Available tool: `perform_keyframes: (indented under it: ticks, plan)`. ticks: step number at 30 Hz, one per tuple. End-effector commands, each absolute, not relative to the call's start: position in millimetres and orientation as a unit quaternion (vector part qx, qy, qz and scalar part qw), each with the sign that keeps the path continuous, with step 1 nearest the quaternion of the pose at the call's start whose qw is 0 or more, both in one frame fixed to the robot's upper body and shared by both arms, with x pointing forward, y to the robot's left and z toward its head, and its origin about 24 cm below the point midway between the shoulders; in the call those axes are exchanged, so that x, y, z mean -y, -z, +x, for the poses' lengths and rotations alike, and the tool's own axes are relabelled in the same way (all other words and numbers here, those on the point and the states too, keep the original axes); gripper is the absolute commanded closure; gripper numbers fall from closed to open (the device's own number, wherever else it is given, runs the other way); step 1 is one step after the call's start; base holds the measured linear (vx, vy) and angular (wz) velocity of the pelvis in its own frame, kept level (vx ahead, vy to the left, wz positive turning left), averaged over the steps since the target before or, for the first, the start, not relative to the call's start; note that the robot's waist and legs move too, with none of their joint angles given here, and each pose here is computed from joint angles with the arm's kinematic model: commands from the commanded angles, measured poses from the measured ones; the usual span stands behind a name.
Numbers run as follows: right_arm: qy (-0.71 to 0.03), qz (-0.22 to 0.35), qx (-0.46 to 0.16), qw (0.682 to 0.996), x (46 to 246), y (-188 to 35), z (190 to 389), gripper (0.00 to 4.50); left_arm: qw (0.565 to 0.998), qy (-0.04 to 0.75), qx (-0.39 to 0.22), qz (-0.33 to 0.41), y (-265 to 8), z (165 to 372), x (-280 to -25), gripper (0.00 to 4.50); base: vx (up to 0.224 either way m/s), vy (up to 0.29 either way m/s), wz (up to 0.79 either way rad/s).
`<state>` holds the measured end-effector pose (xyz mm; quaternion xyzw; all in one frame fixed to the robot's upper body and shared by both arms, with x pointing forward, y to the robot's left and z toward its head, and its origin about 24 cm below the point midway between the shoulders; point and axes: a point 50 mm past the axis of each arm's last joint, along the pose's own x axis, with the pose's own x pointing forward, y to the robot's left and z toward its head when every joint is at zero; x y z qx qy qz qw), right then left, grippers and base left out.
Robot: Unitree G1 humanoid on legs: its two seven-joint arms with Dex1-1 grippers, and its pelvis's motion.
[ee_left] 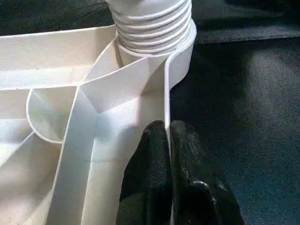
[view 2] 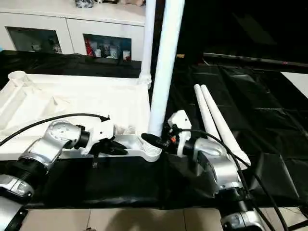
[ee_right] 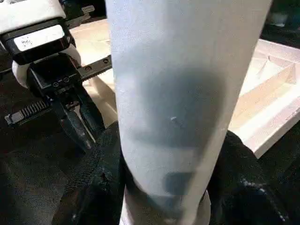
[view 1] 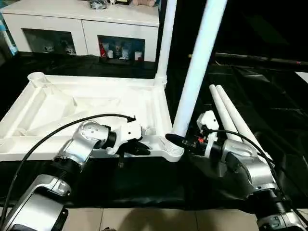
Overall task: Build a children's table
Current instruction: Insert table leg to table base
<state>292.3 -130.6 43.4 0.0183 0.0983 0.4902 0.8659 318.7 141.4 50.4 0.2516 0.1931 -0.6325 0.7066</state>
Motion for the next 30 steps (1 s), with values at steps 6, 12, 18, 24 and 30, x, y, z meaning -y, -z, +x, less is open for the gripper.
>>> perform_keyframes:
  ticks: [6,12,18,24,30]
  plan:
    - [-0.46,0.026,-0.175,0.87,144.0,-8.9,274.8,2.63,0.732,0.597,-0.17,0.281,-66.1,333.1,-143.3,4.5,0.0,0.0,0.0]
    - [-0.449,0.032,-0.177,0.875,148.8,-5.7,269.0,2.63,0.733,0.593,-0.172,0.286,-65.8,334.3,-145.6,4.5,0.0,0.0,0.0]
    - [-0.458,0.016,-0.186,0.869,146.0,-3.1,268.0,2.63,0.726,0.599,-0.175,0.288,-64.6,333.7,-144.3,4.5,0.0,0.0,0.0]
    - [-0.458,-0.004,-0.2,0.866,144.0,-0.8,270.6,2.63,0.724,0.601,-0.178,0.289,-63.7,333.4,-144.7,4.5,0.0,0.0,0.0]
    - [-0.458,-0.035,-0.214,0.862,141.4,-0.8,278.6,2.63,0.72,0.604,-0.182,0.289,-62.0,332.0,-145.2,4.5,-0.024,-0.011,0.01]
